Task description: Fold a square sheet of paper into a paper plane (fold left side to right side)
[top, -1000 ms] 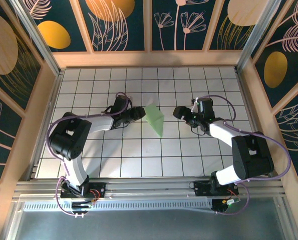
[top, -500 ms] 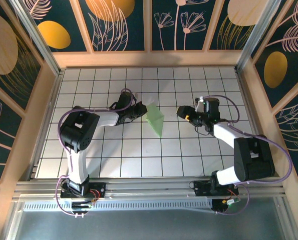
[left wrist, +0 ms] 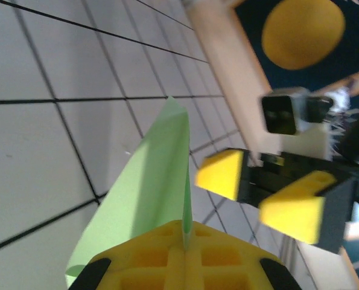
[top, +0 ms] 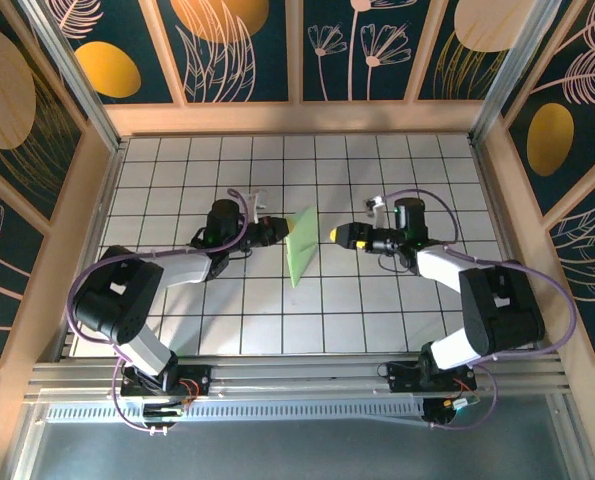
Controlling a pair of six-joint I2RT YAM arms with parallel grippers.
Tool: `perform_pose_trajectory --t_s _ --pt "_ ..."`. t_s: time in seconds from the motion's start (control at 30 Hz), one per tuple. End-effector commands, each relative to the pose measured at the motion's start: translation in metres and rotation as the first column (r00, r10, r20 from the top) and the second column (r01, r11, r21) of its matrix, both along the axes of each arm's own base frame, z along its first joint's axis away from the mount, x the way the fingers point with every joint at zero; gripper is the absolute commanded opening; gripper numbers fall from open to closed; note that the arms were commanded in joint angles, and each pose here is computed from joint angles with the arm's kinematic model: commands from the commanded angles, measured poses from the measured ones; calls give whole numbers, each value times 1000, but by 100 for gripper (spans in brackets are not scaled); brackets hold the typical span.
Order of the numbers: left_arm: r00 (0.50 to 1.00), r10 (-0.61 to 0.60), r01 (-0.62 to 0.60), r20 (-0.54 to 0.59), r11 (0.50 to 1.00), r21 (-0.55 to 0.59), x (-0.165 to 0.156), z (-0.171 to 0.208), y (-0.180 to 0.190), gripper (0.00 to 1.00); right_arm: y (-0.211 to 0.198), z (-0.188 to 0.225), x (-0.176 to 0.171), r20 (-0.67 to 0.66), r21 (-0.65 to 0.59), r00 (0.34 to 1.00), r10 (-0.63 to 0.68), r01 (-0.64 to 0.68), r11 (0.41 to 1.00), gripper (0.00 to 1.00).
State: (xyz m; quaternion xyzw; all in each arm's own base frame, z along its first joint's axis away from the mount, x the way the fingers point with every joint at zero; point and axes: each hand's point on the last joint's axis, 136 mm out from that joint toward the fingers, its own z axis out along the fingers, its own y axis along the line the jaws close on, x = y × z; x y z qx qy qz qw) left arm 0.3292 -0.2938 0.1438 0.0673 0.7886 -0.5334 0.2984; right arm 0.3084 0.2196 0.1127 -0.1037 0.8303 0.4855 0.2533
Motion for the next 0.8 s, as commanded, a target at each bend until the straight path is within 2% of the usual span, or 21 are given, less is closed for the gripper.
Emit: perform_pose_trajectory --t_s 0.0,0.17,0.37,0.6,0.77 --pt "984 -135 146 120 985 -92 -24 29 -9 0 25 2 -12 76 48 991 114 -118 992 89" --pt "973 -190 207 132 971 -121 -34 34 -12 0 45 -6 -20 97 82 977 189 -197 977 89" --pt "982 -165 172 87 982 -80 -27 17 -12 0 57 -5 -25 102 125 964 244 -256 959 82" --pt "996 -88 88 23 996 3 -15 -10 -5 0 56 -3 -22 90 82 965 245 -253 964 67" --pt "998 -67 67 0 997 35 -13 -22 -1 0 53 -1 -15 95 39 970 225 -230 972 59"
